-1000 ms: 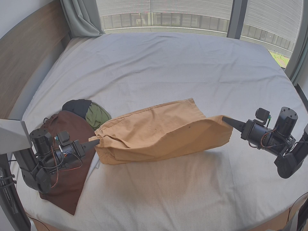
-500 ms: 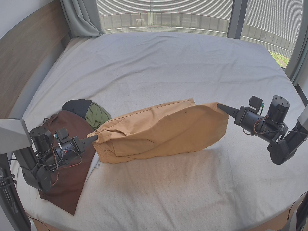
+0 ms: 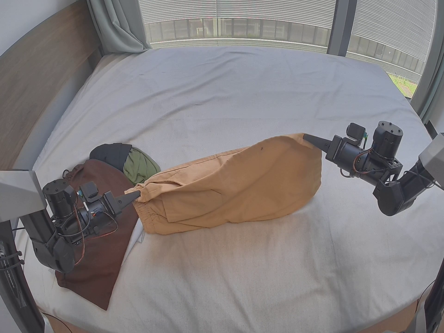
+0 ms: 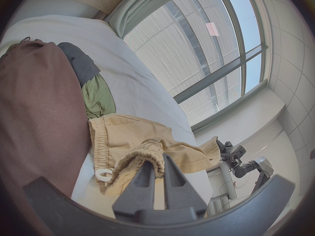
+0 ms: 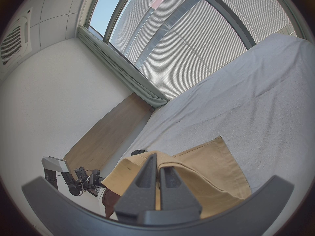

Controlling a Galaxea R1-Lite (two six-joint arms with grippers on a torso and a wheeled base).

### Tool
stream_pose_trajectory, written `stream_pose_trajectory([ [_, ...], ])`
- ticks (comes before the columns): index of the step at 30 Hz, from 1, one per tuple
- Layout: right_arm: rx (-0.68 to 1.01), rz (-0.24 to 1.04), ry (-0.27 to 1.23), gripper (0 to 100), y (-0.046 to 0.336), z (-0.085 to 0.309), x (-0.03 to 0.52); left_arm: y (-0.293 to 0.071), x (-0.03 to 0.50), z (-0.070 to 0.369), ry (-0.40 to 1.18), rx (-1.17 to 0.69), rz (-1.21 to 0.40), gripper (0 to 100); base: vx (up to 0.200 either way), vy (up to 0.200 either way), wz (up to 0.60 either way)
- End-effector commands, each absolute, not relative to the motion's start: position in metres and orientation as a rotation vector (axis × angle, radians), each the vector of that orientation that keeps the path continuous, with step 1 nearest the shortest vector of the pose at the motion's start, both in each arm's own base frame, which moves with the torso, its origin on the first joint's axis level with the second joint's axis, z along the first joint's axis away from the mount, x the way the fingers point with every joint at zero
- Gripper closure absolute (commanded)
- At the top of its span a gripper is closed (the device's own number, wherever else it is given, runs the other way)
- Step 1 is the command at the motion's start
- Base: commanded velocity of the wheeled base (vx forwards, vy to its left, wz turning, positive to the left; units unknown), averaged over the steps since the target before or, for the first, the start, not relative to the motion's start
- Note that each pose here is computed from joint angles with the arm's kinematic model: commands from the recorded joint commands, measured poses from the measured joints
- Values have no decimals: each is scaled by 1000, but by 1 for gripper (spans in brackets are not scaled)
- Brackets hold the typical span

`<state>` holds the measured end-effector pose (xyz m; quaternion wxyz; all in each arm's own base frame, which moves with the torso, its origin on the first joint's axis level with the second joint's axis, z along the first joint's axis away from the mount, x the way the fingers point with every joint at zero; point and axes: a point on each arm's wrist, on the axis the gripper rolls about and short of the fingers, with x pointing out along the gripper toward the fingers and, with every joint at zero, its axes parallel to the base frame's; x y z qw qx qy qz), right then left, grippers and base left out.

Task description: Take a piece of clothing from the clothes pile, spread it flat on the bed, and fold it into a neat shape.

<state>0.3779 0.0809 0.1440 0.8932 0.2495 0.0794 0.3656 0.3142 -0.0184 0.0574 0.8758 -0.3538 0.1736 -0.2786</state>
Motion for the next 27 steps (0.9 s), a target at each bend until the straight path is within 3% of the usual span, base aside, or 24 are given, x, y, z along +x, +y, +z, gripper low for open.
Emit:
stream_pose_trajectory([
  [1,522,755,182,100,84,135,393,-19,319,54,363,-741,-580,100,0,0,0],
  [27,528,716,181,100,85,107,446,-21,349,22,380,-777,-507,100,0,0,0],
])
